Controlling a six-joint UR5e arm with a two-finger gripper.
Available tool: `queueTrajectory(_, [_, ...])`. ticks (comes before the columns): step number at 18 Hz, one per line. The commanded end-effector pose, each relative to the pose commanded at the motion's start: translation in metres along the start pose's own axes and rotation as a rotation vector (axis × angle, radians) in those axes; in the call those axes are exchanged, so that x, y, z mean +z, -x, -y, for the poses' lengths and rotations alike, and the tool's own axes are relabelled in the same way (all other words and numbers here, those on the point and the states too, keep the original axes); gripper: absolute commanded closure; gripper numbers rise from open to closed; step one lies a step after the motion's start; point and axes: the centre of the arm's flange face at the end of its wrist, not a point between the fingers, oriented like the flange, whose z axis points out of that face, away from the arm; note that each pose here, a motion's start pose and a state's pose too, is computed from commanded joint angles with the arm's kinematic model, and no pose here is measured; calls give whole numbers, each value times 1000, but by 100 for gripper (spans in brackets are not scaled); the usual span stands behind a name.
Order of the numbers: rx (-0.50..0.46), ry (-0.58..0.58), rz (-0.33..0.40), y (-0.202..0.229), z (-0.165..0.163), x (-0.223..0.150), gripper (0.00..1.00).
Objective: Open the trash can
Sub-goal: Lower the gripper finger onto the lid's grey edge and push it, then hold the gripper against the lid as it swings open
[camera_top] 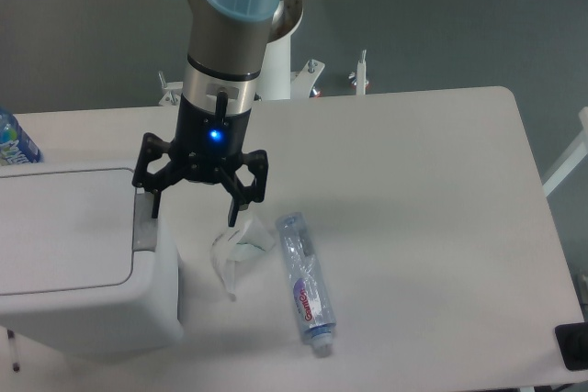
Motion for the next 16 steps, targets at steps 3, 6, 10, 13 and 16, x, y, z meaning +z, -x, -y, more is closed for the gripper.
queueTrajectory(3, [3,3,-1,-2,0,2,0])
queueTrajectory(6, [2,6,-2,-2,0,5,0])
queueTrajectory(10, [1,8,-2,-2,-1,5,0])
queueTrajectory(13, [1,8,-2,-2,-1,5,0])
queueTrajectory(16, [1,9,-2,-1,-1,6,0])
